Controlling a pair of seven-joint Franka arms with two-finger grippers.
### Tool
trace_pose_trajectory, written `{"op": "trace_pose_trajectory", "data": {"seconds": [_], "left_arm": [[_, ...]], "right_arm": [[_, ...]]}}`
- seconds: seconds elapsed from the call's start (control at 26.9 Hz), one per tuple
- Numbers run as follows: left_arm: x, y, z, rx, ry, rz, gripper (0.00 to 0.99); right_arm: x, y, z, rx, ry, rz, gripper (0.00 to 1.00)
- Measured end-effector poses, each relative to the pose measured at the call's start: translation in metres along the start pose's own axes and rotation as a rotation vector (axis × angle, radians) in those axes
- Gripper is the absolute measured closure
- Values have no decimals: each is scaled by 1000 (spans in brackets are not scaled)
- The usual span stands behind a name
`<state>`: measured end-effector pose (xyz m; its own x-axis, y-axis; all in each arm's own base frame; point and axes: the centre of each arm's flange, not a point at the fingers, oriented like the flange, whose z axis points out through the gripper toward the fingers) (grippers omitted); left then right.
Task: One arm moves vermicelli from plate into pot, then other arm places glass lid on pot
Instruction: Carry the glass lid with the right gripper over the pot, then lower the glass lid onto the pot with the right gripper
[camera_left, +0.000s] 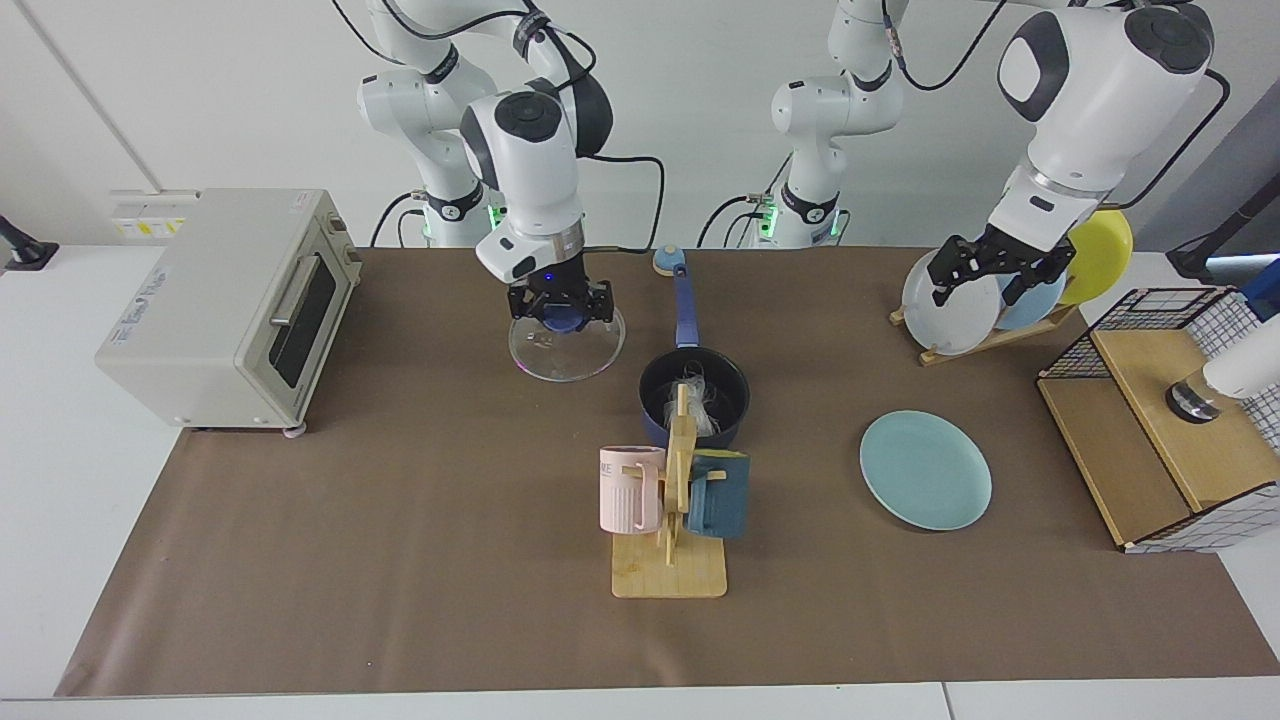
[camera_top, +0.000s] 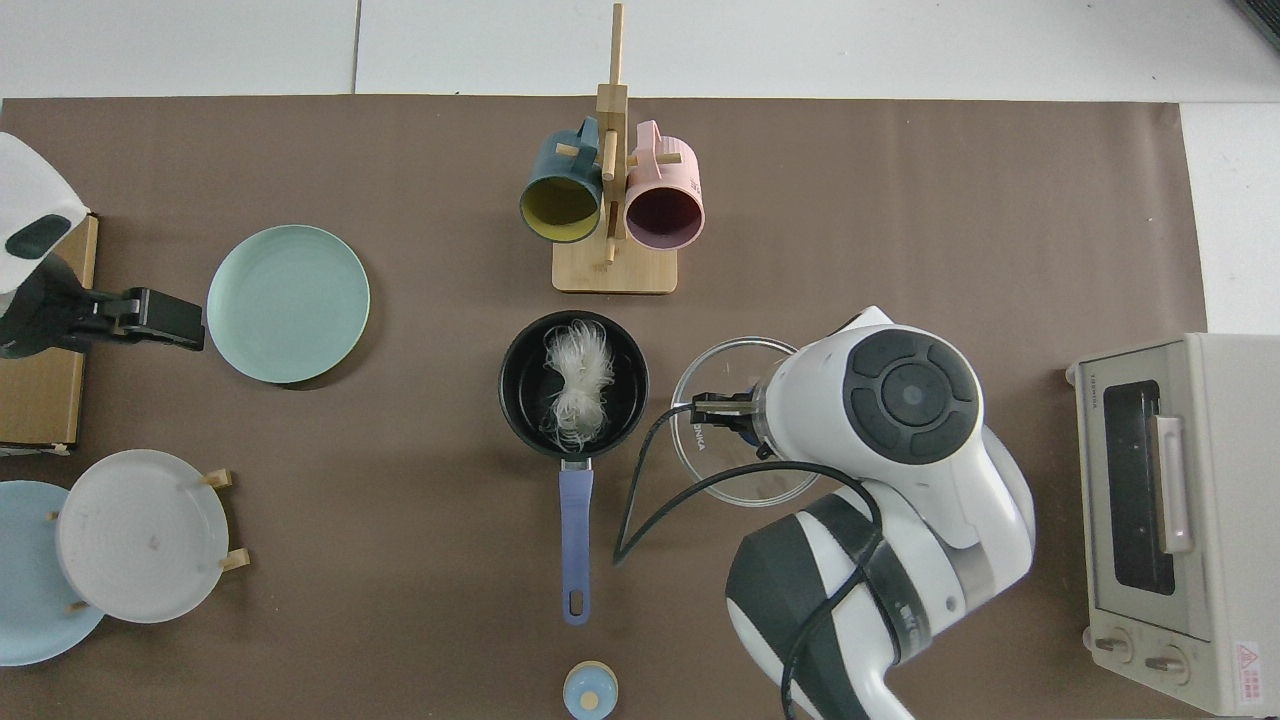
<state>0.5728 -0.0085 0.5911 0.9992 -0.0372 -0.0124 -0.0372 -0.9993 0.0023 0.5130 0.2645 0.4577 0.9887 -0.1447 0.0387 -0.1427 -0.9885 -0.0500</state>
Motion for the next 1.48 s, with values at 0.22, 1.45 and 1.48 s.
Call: {"op": "trace_pose_trajectory", "data": {"seconds": [0.22,1.45,1.48], "left_arm": [[0,0,-1,0,2,0,0],[-1,0,-3,0,6,0,0],[-1,0,-3,0,6,0,0]], "right_arm": [[-3,-47,1,28,-1,63,559],[29,-172,76,-10,-5,174,559],[29,-173,79,-13,-5,176,559]]}}
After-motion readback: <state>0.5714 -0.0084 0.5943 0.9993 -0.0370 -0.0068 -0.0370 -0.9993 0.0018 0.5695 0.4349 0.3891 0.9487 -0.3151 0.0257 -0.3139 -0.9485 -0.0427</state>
